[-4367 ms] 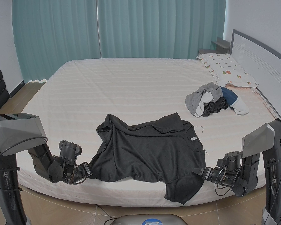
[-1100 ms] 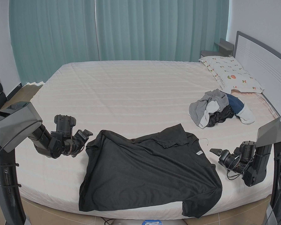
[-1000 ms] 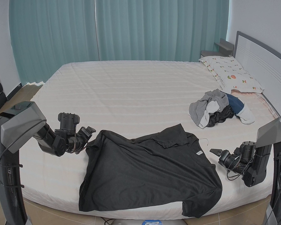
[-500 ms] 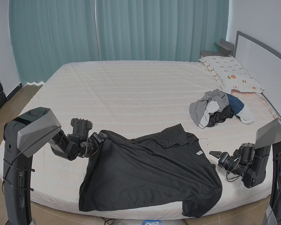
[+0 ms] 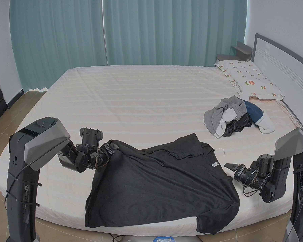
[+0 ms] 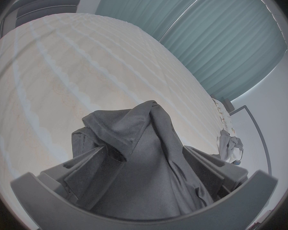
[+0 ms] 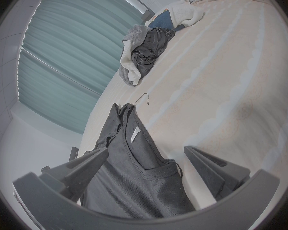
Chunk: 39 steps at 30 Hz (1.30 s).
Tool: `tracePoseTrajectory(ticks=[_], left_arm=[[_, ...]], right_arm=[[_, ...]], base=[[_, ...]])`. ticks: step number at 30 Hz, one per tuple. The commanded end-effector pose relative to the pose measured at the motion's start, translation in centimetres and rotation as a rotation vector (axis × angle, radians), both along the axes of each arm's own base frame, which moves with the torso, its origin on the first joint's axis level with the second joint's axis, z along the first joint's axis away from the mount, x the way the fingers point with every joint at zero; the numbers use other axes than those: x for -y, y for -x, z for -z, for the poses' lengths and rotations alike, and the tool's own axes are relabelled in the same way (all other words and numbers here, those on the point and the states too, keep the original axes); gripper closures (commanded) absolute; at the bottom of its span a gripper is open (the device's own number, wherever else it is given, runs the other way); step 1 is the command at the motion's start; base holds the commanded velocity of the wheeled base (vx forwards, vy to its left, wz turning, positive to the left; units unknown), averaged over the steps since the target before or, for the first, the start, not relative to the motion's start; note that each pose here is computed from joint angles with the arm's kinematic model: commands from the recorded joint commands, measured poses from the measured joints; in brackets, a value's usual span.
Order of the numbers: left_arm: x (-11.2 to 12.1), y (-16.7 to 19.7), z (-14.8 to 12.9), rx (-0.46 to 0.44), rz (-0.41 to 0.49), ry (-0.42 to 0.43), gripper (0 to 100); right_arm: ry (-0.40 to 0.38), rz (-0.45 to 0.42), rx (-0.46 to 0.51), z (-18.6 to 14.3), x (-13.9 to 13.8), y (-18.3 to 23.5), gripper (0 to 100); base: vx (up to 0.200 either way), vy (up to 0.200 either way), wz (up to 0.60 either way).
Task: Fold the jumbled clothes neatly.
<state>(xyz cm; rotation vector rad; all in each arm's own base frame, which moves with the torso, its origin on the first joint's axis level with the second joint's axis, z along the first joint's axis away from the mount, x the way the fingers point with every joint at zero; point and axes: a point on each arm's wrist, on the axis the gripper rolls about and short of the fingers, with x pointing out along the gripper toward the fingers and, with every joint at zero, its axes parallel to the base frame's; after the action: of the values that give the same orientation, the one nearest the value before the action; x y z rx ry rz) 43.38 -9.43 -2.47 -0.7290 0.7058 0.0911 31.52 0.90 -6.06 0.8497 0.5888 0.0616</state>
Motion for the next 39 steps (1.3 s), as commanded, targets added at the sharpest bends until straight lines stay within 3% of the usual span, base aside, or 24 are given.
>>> tracePoseTrajectory(ticks=[1,4,5,16,21,24,25,30,39], left_arm=[[0.1,-0.3,0.7,-0.008,-0.001,-0.005,0],[0.0,-0.4,0.8,-0.018,-0.004,-0.008,0],[-0.1,-0.5,0.9,-0.021,-0.007,-0.009,100],[-3.8,-2.9,0.1,0.052,-0.125,0.001,100],[-5.7,-4.5,-0.8,0.142,-0.23,0.052,100],[-6.0,-4.6,-1.0,0.159,-0.24,0.062,100],[-7.0,-5.5,-1.4,0.217,-0.264,0.073,100],[-7.9,-7.6,0.4,0.294,-0.366,0.048,100],[-9.1,-9.6,-1.0,0.394,-0.455,0.065,100]], right_arm=[[0.0,-0.001,0.006,0.0,0.0,0.0,0],[0.0,-0.001,0.006,0.0,0.0,0.0,0],[0.0,-0.001,0.006,0.0,0.0,0.0,0],[0.0,-0.001,0.006,0.0,0.0,0.0,0],[0.0,0.001,0.006,0.0,0.0,0.0,0],[0.0,0.001,0.006,0.0,0.0,0.0,0],[0.0,0.001,0.006,0.0,0.0,0.0,0],[0.0,0.001,0.006,0.0,0.0,0.0,0],[0.0,-0.001,0.007,0.0,0.0,-0.1,0]], base=[[0.0,0.0,0.0],[0.0,0.0,0.0],[0.0,0.0,0.0],[0.0,0.0,0.0],[0.0,0.0,0.0],[0.0,0.0,0.0],[0.0,0.0,0.0],[0.0,0.0,0.0],[0.0,0.0,0.0]])
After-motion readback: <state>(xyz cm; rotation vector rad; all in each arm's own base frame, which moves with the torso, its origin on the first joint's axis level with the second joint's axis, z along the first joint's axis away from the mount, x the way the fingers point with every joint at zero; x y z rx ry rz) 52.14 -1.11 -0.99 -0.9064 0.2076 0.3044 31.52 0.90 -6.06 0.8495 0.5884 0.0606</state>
